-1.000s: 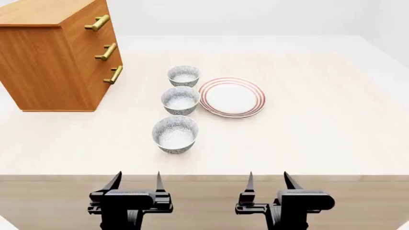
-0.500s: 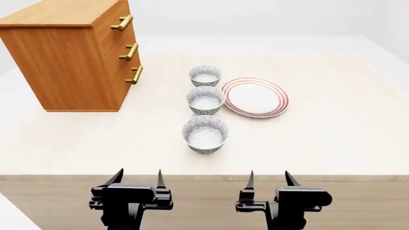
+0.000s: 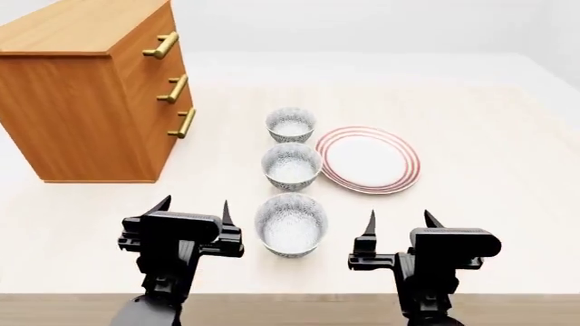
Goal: Stack the bowl in the middle on the bowl at the back.
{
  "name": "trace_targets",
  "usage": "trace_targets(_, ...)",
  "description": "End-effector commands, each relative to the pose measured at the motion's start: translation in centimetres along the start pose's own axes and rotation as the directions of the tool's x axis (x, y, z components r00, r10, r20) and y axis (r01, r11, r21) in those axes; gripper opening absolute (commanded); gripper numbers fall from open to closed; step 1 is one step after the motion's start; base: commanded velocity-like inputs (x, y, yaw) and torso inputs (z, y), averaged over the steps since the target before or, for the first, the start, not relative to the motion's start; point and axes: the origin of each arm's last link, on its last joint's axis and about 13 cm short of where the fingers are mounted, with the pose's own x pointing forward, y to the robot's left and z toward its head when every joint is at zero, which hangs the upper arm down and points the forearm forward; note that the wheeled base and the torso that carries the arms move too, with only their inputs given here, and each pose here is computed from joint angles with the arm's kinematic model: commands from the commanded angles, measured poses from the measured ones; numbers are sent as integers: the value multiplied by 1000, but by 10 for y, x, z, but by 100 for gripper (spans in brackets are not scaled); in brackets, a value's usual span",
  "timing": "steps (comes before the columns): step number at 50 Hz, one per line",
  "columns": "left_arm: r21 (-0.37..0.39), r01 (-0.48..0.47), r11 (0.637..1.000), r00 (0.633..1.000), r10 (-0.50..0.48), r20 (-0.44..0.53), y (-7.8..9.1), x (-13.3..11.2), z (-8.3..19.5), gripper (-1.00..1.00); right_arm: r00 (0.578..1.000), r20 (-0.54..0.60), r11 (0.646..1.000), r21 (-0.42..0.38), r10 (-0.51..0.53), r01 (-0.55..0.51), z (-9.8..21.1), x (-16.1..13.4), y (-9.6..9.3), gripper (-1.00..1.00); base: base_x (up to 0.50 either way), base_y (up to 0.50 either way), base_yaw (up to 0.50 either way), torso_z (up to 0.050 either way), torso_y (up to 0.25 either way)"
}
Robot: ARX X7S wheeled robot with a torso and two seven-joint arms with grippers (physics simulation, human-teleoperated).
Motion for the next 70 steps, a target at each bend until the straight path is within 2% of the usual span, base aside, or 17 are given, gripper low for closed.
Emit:
trace_targets(1,22,5,1000,1000,-6,29,3,9,21,100,1000,16,1000,-16,5,-5,17,1,-5,100,500,0,0,0,0)
trace_targets(12,33,16,999,999,-17,32,2,14,23,100,1000,24,1000,-24,13,-12,19,-1,-7,100,500,0,0,0,0)
trace_targets(23,23,83,996,997,-83,9,-3,18,23,100,999,32,999,-42,12,-10,19,-2,-6,100,500,0,0,0,0)
trace_targets(28,-14,94,995,995,-95,-41,-6,23,29,100,999,42,999,-41,-6,8,20,-2,-7,100,494,0,0,0,0)
trace_targets(31,-46,134,990,986,-138,-89,-6,27,36,100,999,53,999,-35,-3,5,21,-4,-7,100,0,0,0,0,5)
trace_targets(35,-67,183,981,970,-191,-151,-6,32,50,100,998,58,999,-32,-2,4,20,-5,-7,100,0,0,0,0,0)
trace_targets(42,-60,248,967,912,-254,-324,-12,46,73,100,998,55,1000,-26,2,0,18,-6,-7,100,0,0,0,0,0)
trace_targets(49,-111,261,959,841,-282,-462,-19,64,72,100,999,53,999,-43,-10,13,16,-7,-7,100,0,0,0,0,0)
trace_targets(51,-103,257,961,833,-274,-481,-22,68,69,100,998,52,997,-71,-37,41,14,-6,-8,100,0,0,0,0,0)
trace_targets(59,-86,277,957,787,-278,-551,-32,76,55,100,998,40,996,-70,-45,48,11,-6,-11,100,0,0,0,0,0)
trace_targets(70,-87,286,954,759,-281,-587,-38,79,45,100,999,37,998,-57,-40,42,12,0,-8,100,0,0,0,0,0)
